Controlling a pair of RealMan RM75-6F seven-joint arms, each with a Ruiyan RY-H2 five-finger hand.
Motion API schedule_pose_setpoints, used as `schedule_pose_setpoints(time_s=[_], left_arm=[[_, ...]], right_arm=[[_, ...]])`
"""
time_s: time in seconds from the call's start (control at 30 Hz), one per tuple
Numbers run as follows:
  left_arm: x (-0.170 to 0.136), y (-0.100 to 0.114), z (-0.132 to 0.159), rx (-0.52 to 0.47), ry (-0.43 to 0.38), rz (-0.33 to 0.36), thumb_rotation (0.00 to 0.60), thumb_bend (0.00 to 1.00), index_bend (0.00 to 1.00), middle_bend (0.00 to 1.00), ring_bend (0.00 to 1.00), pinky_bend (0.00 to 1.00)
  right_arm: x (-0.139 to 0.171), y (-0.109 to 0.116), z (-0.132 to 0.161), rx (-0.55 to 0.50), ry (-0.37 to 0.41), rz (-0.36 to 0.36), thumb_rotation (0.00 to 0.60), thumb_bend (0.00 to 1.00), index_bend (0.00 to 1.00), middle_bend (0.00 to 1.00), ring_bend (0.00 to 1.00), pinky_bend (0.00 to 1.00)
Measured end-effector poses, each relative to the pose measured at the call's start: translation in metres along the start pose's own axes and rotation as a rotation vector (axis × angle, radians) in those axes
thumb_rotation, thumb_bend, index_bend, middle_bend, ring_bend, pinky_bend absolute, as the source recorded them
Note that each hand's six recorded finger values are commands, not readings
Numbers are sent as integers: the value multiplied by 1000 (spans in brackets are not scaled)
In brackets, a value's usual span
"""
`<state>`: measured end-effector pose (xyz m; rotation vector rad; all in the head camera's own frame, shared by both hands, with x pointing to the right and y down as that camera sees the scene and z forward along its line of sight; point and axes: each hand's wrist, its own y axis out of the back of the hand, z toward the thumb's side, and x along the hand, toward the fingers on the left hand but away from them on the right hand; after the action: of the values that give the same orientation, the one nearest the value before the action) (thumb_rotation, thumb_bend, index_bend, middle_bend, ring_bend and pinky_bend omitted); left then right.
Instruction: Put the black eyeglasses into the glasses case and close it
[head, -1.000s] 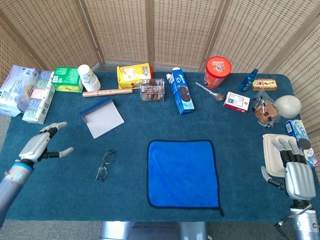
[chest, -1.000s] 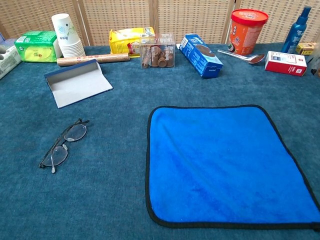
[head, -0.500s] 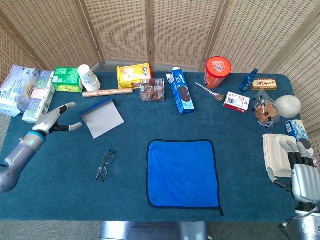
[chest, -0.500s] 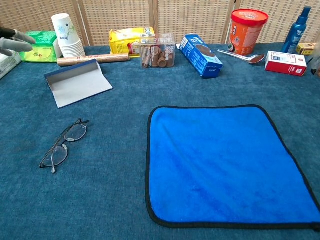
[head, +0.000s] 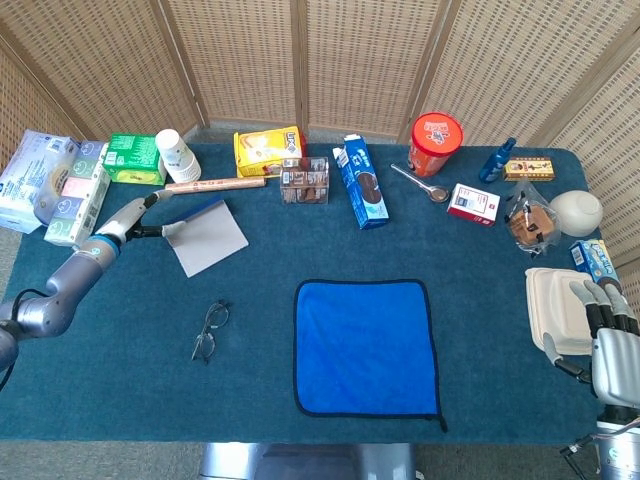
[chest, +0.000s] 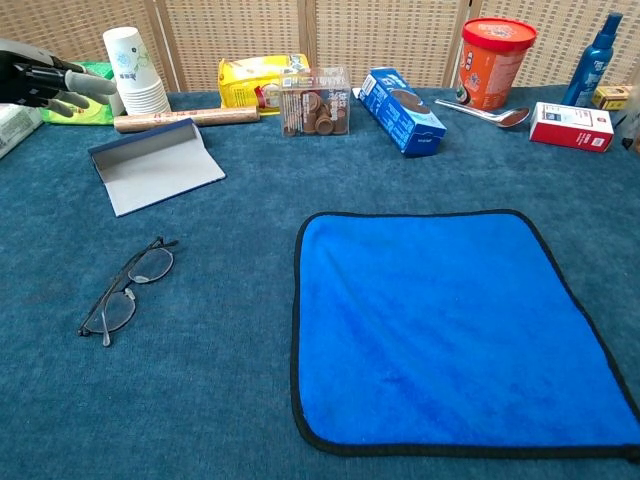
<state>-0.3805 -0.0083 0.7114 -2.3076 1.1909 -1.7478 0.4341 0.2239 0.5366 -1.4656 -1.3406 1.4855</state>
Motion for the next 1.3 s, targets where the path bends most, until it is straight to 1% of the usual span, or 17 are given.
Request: schedule_pose_setpoints(time_s=[0.27,0.4,0.6,0.97,1.3], left_arm=[[26,-10,10,-29,20,-12,303,163,79,99,18,24],[38,-23,20,-56,18,-36,304,164,79,99,19,26],[46,-40,36,-47,0,-73,299,163,79,99,19,28],[41,-61,55,-35,-51,-144,297,163,78,99,19,36],[28,-81,77,-8,-124,-217,300,163,78,99,19,35]], right_arm=[[0,1,0,10,-21,-4,454,348,150,118,30,147],[1,2,0,10,-32,-9,454,347,150,118,31,148],[3,4,-1,9,-41,-14,455,347,149,118,30,147],[6,5,-2,3,-42,-26,453,349,149,118,30,147],[8,8,-3,-6,-40,-45,455,347,149,118,30,147]])
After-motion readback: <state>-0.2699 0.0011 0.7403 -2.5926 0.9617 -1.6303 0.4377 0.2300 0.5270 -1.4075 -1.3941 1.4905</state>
